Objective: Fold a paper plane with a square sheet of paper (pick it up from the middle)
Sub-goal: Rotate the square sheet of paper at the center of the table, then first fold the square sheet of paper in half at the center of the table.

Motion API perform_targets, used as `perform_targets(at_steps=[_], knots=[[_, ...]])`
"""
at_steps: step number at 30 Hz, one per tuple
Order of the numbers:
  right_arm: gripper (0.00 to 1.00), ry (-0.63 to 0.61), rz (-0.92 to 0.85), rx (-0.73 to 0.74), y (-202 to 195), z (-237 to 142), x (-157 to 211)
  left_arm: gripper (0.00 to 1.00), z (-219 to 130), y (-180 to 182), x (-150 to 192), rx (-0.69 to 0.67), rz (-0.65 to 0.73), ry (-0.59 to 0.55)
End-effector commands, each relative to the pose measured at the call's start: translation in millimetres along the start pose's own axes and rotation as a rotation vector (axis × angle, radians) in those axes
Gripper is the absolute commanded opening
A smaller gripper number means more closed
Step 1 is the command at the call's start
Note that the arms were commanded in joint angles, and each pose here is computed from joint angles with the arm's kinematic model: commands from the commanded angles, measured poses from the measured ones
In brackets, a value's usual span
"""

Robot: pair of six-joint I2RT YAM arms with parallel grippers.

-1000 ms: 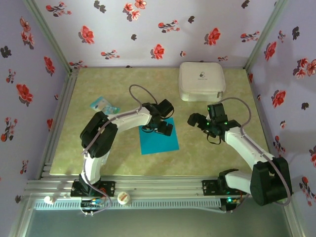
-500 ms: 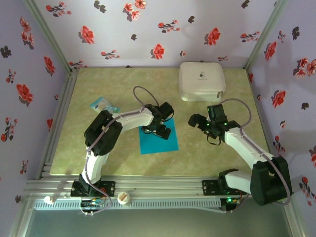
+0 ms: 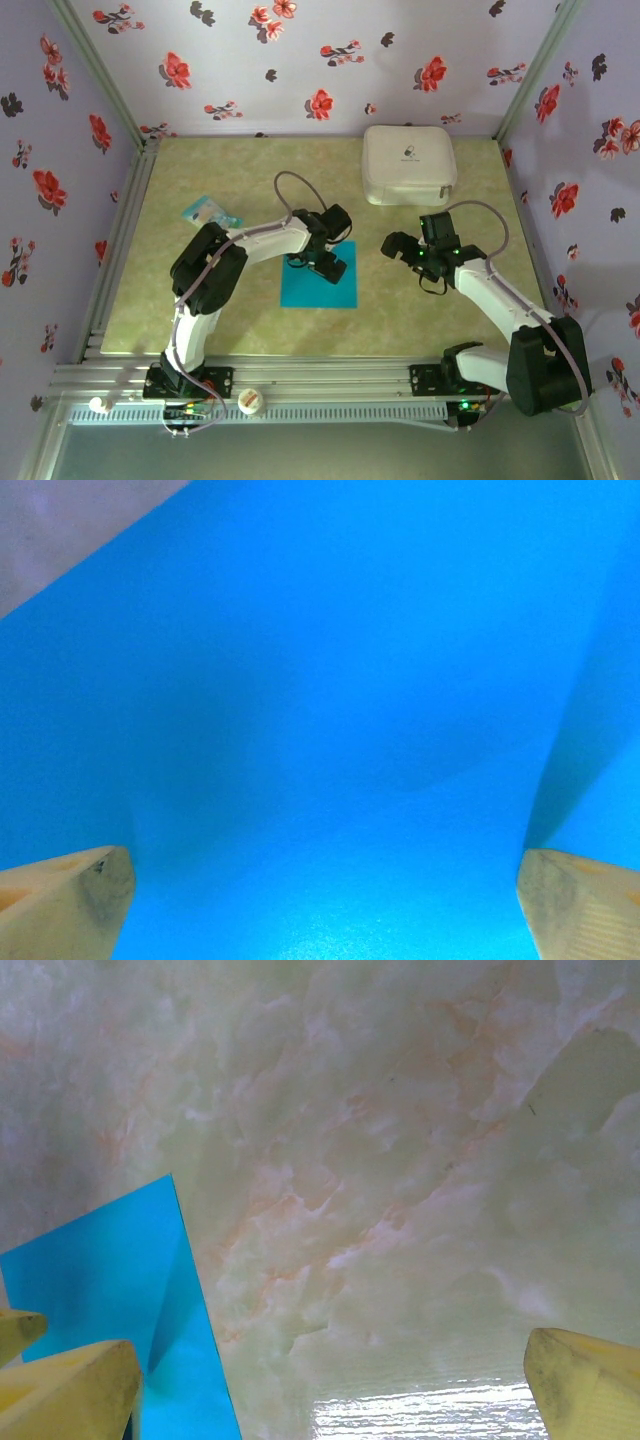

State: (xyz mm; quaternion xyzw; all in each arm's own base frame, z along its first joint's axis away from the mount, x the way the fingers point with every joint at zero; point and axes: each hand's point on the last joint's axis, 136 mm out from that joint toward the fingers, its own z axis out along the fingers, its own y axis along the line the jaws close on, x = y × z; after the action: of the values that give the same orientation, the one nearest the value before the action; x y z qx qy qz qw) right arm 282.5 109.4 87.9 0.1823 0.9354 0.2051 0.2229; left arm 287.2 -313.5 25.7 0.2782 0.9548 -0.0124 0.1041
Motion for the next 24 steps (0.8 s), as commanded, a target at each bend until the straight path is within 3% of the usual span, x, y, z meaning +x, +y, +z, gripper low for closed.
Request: perform_targets(at_steps=[1, 6, 15, 24], knots=[[0.99, 0.013, 0.004, -0.010, 6, 0, -1, 0.99, -42, 6, -24, 0.017, -0.202, -0.090], [0.99, 0.036, 0.006, 0.018, 4, -3, 1, 0.98, -49, 8, -20, -0.016, -0.428, -0.045], [0.99, 0.038, -0.011, -0.004, 10, -10, 0, 0.98, -29, 10, -4, -0.082, -0.447, 0.017], [0.99, 0.108, -0.041, -0.063, 21, -5, 9, 0.96, -14, -8, -4, 0.001, -0.469, 0.055]])
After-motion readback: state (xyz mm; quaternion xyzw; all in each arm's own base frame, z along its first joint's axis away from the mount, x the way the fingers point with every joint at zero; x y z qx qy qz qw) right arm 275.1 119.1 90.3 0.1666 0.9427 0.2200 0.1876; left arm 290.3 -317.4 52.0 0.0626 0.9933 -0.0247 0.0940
